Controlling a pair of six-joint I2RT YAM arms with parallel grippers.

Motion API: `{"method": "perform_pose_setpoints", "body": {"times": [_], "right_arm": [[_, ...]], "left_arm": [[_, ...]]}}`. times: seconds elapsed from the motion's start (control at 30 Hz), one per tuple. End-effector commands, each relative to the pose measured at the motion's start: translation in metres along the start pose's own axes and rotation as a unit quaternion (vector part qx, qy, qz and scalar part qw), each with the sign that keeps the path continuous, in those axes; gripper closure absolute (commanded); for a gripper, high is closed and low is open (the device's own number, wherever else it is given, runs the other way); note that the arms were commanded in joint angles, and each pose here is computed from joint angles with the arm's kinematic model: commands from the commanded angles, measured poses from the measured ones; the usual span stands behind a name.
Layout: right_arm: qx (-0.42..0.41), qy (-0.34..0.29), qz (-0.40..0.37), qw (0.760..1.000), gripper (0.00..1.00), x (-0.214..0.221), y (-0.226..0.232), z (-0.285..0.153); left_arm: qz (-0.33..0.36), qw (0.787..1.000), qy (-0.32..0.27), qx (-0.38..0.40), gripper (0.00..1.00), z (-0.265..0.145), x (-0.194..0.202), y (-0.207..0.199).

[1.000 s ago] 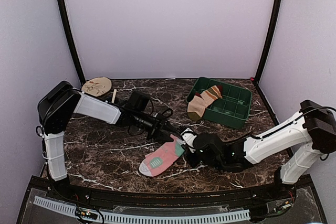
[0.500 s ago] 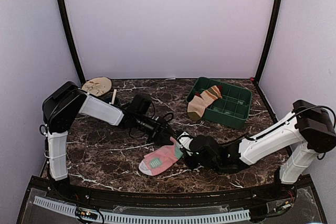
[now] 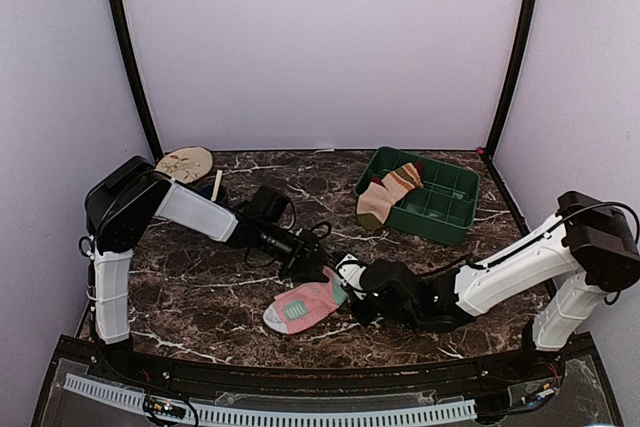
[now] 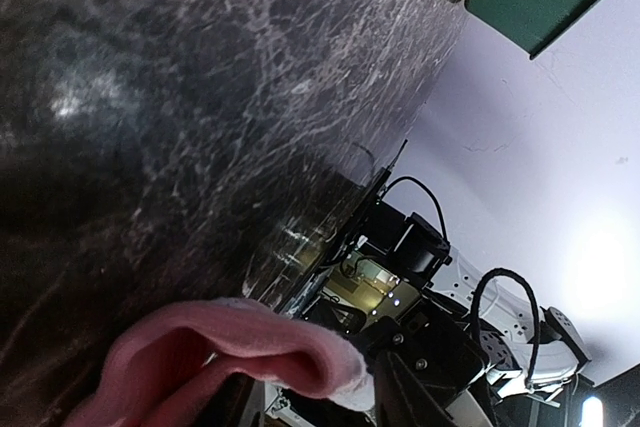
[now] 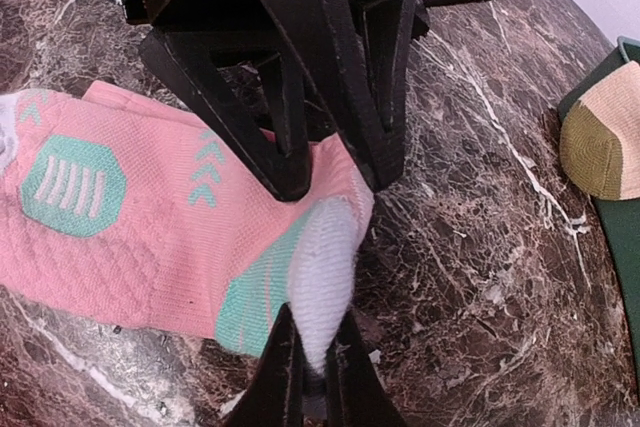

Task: Roll the socks
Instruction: Pass from the right arm to the left

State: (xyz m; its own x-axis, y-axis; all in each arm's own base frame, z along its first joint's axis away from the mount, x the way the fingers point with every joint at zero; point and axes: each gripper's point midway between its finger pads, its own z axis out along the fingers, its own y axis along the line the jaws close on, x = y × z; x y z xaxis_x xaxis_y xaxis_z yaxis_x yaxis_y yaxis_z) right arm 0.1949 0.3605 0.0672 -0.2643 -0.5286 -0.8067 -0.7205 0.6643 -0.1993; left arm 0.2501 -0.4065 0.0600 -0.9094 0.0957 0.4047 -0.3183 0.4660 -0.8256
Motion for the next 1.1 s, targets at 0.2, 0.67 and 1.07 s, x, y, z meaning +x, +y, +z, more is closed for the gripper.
{"method": "perform_pose_setpoints", "body": {"times": [0.2,0.67,1.07], "right_arm": [[-0.018,-0.023,-0.024,0.999,1.0,-0.008,0.018,-0.007],[-0.022,-0.016,-0.04,0.999,0.99,-0.003,0.024,-0.005],[-0.019,0.017,-0.037,0.999,0.82,0.005,0.032,-0.008]], "left_arm": [[0.0,1.0,0.008,-0.015,0.61,0.002,-0.001,0.009],[0.001,1.0,0.007,-0.008,1.0,0.003,-0.004,0.005],[0.043,0.999,-0.031,0.005,1.0,0.005,-0.016,0.006]]}}
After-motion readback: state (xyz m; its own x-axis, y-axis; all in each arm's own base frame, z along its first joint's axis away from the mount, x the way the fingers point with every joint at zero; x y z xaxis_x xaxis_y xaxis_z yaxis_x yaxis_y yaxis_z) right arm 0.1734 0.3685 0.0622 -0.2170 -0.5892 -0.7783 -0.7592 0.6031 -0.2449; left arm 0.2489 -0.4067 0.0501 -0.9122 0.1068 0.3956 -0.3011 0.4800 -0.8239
